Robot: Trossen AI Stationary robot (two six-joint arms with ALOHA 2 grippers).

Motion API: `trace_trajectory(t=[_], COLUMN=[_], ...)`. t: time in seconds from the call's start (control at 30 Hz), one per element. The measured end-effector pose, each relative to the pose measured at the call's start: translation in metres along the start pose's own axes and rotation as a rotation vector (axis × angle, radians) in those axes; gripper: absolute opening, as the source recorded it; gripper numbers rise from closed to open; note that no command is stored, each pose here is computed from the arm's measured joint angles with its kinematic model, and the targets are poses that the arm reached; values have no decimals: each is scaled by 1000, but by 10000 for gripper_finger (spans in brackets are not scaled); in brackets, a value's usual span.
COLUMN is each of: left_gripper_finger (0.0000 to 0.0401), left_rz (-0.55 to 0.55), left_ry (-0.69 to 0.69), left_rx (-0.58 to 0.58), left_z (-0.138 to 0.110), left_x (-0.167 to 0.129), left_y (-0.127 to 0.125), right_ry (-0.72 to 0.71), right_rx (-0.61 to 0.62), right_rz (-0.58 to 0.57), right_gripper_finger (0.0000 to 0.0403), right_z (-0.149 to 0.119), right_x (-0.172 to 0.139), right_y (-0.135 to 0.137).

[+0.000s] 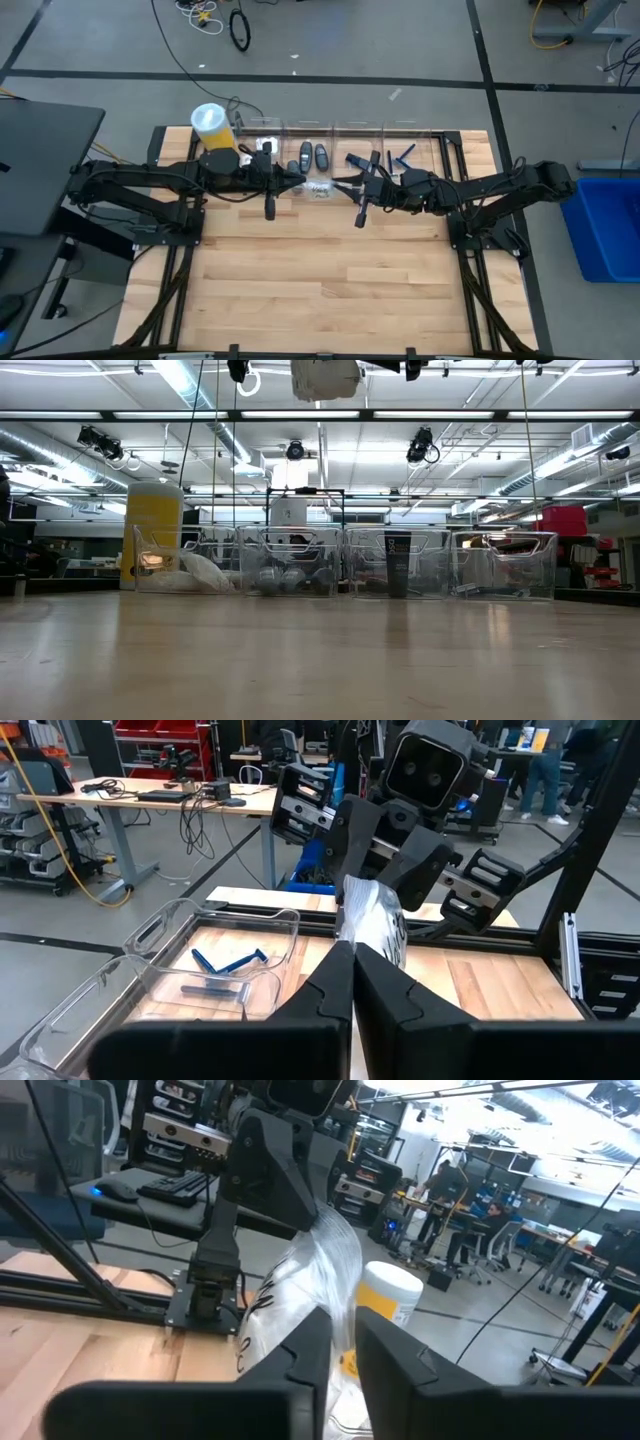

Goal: Pick & Place Travel size toiletries
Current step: Put the white cotton pack into the left transparent bin

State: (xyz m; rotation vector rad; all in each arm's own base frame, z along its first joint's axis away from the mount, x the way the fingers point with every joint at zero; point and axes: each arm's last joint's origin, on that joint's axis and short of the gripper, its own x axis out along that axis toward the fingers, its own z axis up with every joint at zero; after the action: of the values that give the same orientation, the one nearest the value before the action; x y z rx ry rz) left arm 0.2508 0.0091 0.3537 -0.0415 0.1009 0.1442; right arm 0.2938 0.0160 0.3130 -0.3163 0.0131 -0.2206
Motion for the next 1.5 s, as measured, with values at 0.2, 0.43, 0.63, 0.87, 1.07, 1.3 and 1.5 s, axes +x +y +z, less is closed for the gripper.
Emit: trace_trajectory(t=[0.2,0.43,0.63,0.87,1.07,1.3,1.5], left_gripper_finger=[5,4,4,5,6,4,3], left_rz=[13,30,83,138,199,263,305], left_ry=[0,3,13,35,71,108,144], left_rx=[-1,2,6,5,1,-9,-16], left_z=[0,0,-1,-1,-2,-4,-6], left_x=[0,0,-1,-4,-10,-17,-20], left_y=[0,1,3,16,32,48,58], right_ry=[-1,-55,-68,-17,51,99,98], right_rx=[28,82,131,129,154,153,160], right_rz=[0,-17,-19,-5,12,23,22], right_gripper_finger=[100,155,192,215,215,192,174], right_z=[0,5,9,10,7,2,2], right_x=[0,0,-4,-12,-17,-17,-17], right_y=[0,-2,-4,-7,-8,-6,-6])
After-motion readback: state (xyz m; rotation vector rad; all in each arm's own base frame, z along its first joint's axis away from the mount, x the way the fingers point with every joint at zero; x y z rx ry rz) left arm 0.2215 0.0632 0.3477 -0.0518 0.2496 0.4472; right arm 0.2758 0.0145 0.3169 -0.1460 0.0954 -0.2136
